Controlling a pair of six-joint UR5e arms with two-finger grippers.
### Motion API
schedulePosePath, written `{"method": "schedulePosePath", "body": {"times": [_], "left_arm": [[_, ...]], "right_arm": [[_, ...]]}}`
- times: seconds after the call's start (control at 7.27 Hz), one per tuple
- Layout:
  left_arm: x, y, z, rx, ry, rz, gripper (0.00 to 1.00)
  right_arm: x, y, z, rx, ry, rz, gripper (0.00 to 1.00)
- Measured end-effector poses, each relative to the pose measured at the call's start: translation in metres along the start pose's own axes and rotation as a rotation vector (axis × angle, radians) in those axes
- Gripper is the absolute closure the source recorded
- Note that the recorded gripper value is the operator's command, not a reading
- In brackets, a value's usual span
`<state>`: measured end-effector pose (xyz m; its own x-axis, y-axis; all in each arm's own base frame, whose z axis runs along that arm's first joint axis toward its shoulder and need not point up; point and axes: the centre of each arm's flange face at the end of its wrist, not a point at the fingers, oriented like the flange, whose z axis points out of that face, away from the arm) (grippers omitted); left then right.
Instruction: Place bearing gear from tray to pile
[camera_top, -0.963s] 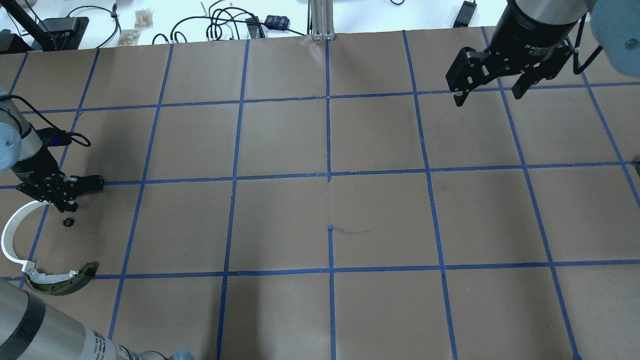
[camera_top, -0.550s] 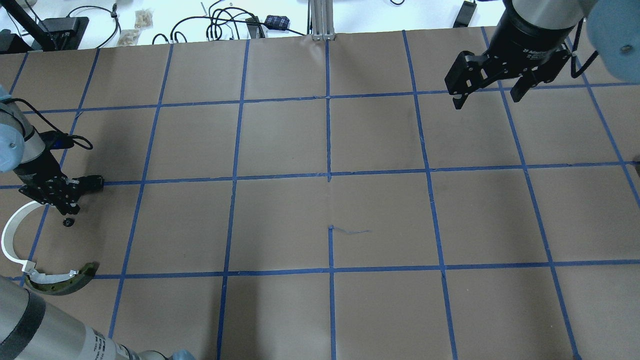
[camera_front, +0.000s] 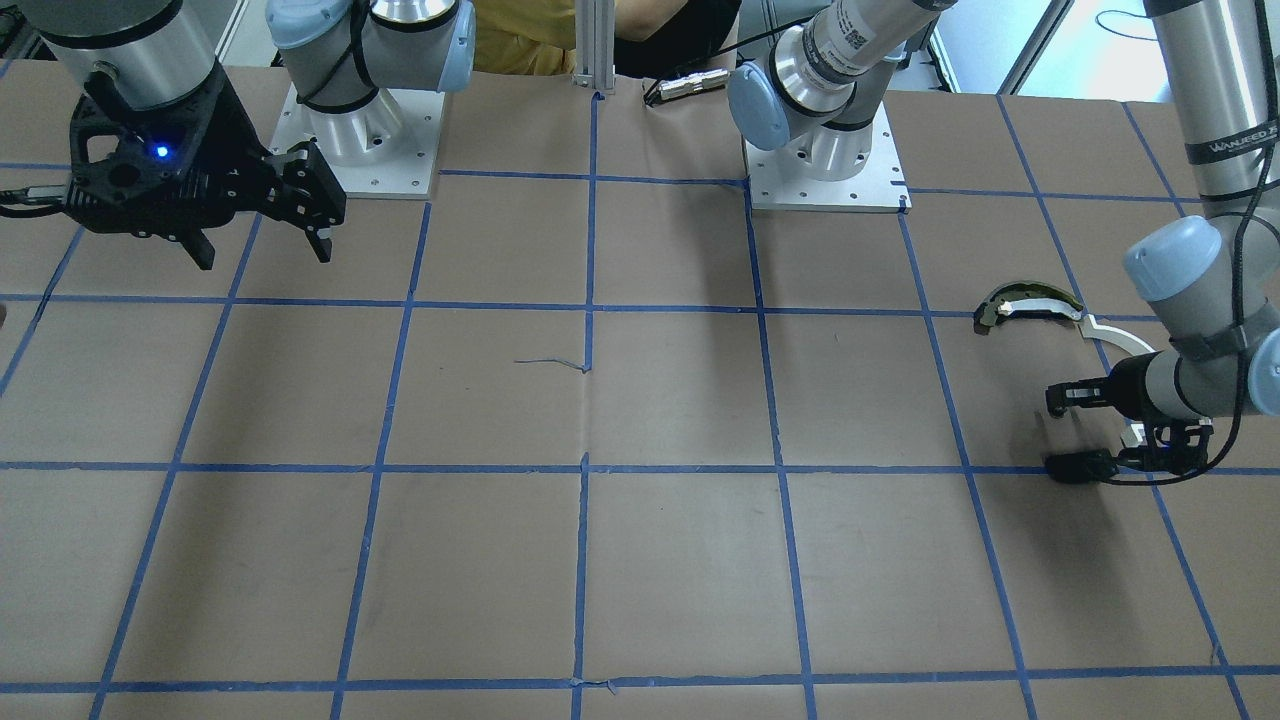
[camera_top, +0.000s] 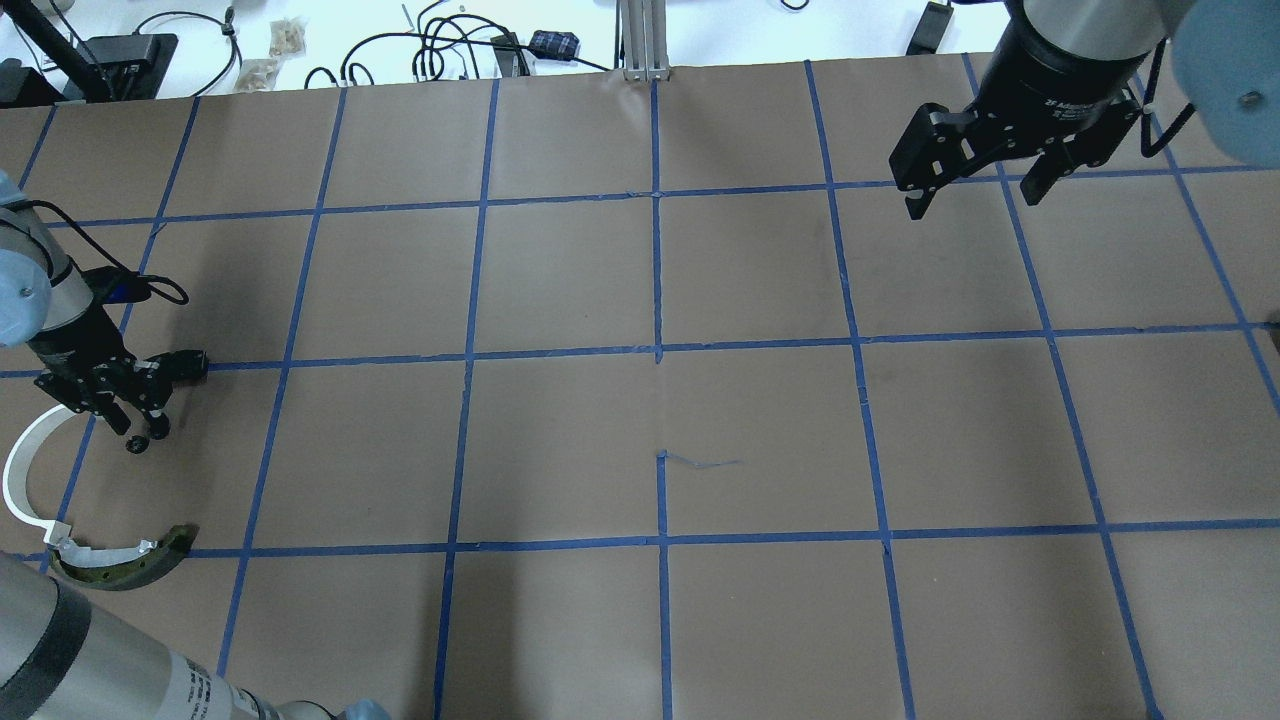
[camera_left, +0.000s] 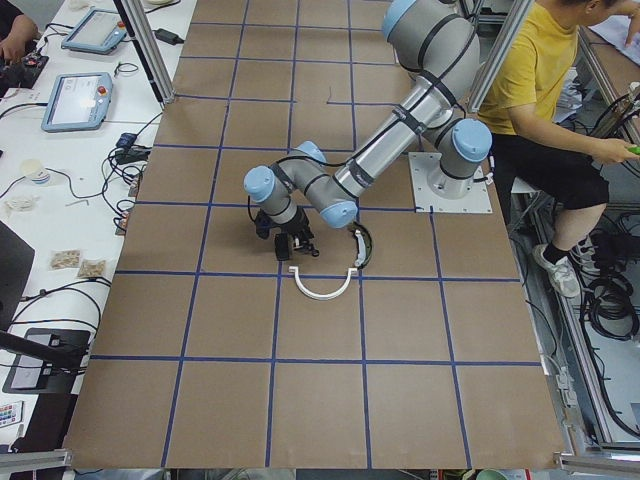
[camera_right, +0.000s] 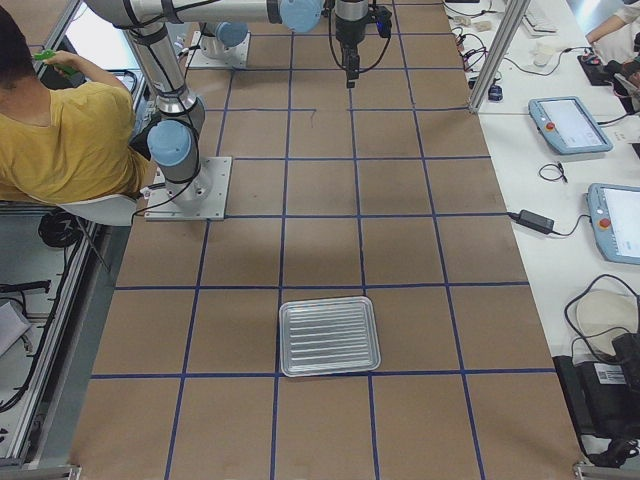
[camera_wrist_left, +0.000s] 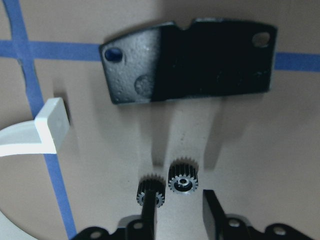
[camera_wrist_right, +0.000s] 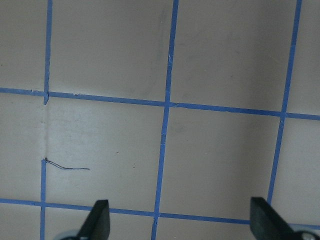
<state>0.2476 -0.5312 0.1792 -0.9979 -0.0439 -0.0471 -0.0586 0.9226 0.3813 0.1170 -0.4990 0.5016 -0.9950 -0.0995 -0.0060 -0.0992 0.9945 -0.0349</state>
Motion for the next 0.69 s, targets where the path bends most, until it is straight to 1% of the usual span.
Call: {"method": "schedulePosePath", "body": {"times": [0.28, 0.41, 0.55, 0.69], "left_arm": [[0.001, 0.002, -0.008, 0.012, -0.007, -0.001, 0.00], [0.006, 0.000, -0.028, 0.046, -0.022, 0.002, 0.00], [0.020, -0.003, -0.060, 0.098, -0.019, 0.013, 0.00], [0.040, -0.002, -0.102, 0.152, -0.002, 0.012, 0.00]], "right_arm": [[0.000, -0.001, -0.001, 0.012, 0.002, 0.001, 0.00], [0.000, -0.001, -0.001, 0.015, 0.003, 0.001, 0.00], [0.000, -0.002, -0.002, 0.017, 0.003, 0.001, 0.00], [0.000, -0.002, -0.002, 0.018, 0.002, 0.001, 0.00]]}}
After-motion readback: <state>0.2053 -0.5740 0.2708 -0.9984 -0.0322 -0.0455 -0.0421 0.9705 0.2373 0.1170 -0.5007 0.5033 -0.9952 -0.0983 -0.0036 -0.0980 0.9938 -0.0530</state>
